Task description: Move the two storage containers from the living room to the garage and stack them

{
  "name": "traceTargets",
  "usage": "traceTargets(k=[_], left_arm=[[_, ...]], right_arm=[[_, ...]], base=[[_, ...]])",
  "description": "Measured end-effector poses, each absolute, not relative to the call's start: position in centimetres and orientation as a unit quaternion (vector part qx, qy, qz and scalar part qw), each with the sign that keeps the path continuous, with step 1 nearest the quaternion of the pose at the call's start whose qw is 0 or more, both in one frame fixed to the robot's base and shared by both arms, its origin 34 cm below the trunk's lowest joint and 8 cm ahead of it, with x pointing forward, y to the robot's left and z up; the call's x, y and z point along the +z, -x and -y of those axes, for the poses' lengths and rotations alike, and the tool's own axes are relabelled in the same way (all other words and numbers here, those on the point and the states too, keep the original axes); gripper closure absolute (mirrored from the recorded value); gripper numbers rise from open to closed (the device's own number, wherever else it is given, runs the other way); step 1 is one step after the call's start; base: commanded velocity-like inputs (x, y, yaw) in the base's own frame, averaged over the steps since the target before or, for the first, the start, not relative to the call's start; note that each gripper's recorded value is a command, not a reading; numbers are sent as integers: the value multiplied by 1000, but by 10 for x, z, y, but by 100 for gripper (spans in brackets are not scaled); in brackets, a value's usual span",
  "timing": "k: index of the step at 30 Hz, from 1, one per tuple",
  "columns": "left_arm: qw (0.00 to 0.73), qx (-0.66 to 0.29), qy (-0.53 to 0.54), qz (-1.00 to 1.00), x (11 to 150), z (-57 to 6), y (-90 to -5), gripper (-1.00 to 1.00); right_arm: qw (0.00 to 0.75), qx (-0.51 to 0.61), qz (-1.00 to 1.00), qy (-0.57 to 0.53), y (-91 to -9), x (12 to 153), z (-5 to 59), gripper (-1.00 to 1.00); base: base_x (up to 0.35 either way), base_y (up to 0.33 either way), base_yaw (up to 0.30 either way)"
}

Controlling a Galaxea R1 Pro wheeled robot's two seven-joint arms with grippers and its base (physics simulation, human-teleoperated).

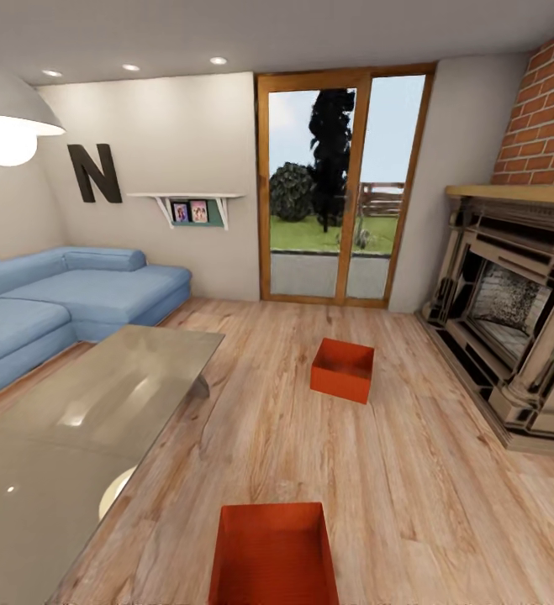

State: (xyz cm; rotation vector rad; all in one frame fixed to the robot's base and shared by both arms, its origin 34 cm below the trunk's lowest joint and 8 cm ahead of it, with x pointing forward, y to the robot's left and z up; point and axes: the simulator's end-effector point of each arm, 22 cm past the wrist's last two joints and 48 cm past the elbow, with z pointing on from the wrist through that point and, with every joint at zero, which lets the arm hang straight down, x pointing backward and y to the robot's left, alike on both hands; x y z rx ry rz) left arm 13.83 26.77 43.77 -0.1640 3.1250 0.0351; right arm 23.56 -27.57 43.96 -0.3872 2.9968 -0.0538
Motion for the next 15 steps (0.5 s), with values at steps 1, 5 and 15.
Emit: traceTargets(k=[1, 5, 15], left_arm=[[5, 11, 52, -999, 438, -268, -138, -100], [2, 11, 52, -999, 438, -268, -135, -100], [-5, 12, 52, -999, 438, -268, -129, -100]], right_arm=[[59, -18, -990, 128, -235, 439, 276, -100], [56, -17, -990, 128, -233, 439, 276, -100], [48, -16, -990, 129, -227, 437, 276, -100]], base=[[0, 0, 0], [0, 0, 0], [0, 0, 0]])
